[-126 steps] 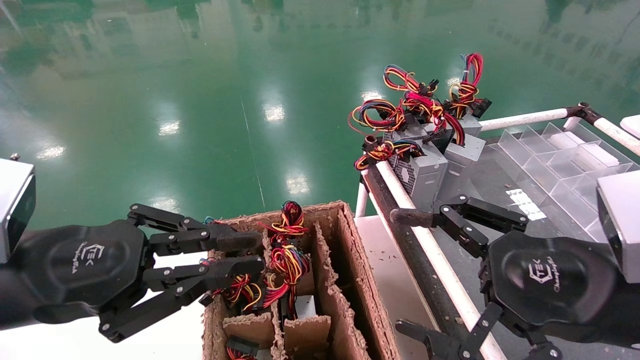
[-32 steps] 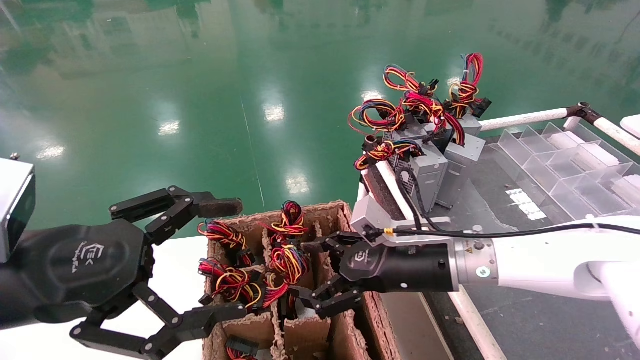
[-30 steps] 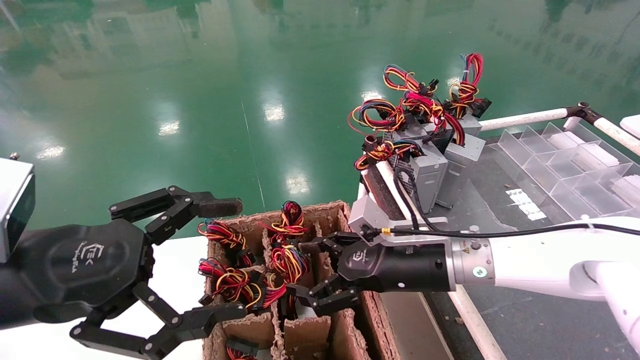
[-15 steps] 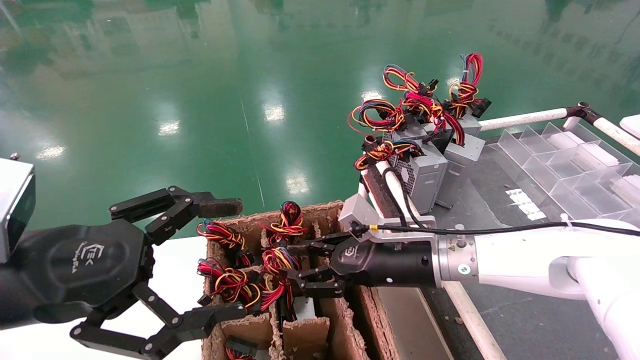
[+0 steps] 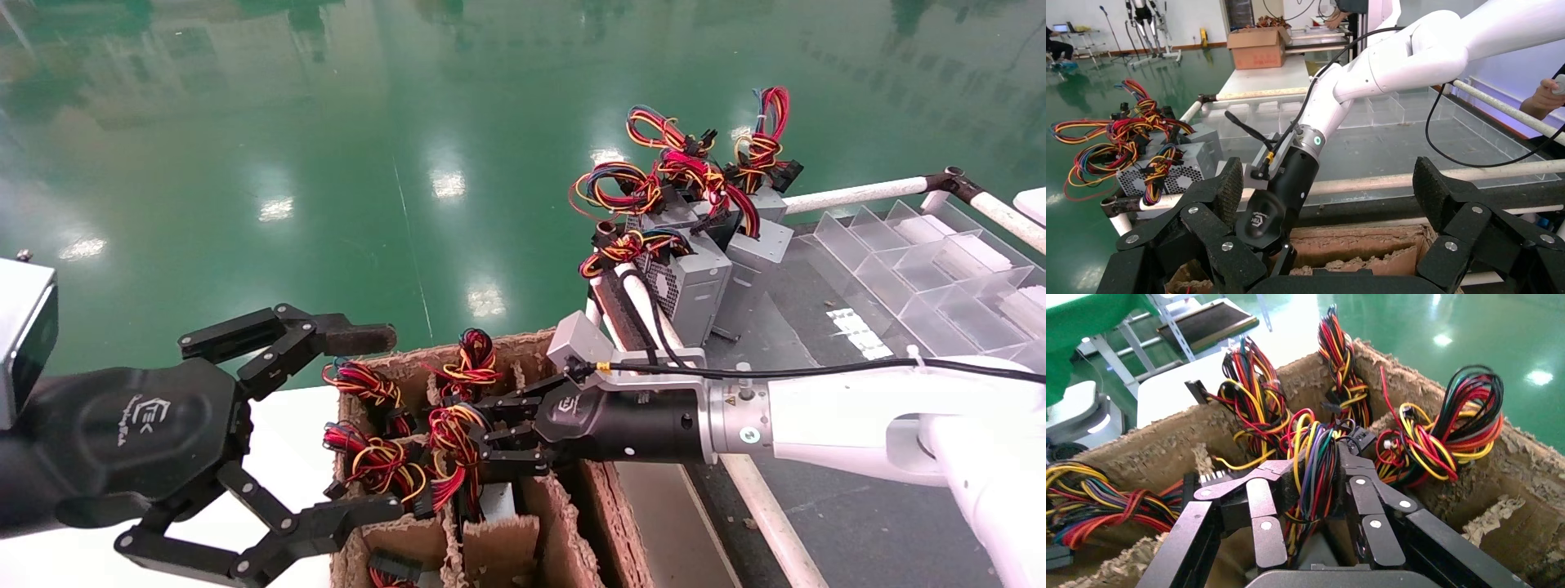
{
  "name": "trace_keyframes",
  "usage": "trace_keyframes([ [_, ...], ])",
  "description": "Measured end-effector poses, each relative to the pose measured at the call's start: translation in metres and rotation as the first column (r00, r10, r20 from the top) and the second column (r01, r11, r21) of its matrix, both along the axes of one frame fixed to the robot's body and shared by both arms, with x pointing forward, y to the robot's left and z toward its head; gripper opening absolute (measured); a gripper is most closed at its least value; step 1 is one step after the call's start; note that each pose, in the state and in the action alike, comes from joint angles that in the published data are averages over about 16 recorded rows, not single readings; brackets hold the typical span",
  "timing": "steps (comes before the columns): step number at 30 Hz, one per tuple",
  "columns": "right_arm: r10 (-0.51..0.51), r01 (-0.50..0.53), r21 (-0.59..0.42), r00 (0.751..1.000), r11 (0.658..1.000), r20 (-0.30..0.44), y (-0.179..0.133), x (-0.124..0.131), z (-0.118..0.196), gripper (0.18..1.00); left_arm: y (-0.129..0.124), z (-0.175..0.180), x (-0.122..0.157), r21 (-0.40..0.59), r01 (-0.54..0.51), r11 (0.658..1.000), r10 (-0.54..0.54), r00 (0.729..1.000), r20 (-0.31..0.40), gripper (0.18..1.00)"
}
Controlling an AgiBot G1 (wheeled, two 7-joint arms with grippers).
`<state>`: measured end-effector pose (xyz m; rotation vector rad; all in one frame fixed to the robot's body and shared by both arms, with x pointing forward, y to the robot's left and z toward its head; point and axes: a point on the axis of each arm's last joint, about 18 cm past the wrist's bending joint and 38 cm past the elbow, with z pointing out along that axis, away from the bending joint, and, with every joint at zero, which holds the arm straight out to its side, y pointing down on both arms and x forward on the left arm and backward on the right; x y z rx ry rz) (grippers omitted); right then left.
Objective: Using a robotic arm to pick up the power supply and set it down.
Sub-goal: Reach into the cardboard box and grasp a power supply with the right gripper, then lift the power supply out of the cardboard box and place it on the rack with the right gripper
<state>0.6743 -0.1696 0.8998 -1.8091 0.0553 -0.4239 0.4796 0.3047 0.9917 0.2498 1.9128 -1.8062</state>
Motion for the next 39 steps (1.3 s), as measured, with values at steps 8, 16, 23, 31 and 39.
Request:
trace_keyframes([
  [8, 0.033, -0.034, 0.039, 0.999, 0.999, 0.001, -0.001, -0.007, 0.002, 0.215, 0.0, 0.0, 0.0, 0.0, 0.0, 1.0, 0.0, 1.0, 0.0, 1.001],
  [16, 0.059, -0.064, 0.101, 0.997, 0.993, 0.049, -0.009, -0.013, 0.019, 0.196, 0.0, 0.0, 0.0, 0.0, 0.0, 1.0, 0.0, 1.0, 0.0, 1.001],
  [23, 0.068, -0.093, 0.168, 0.986, 0.981, 0.15, -0.024, -0.021, 0.056, 0.193, 0.0, 0.0, 0.0, 0.0, 0.0, 1.0, 0.0, 1.0, 0.0, 1.001],
  [31, 0.069, -0.142, 0.24, 0.955, 0.96, 0.29, -0.055, -0.045, 0.118, 0.193, 0.0, 0.0, 0.0, 0.0, 0.0, 1.0, 0.0, 1.0, 0.0, 1.001],
  [39, 0.052, -0.176, 0.282, 0.916, 0.943, 0.398, -0.102, -0.089, 0.172, 0.192, 0.0, 0.0, 0.0, 0.0, 0.0, 1.0, 0.0, 1.0, 0.0, 1.001],
])
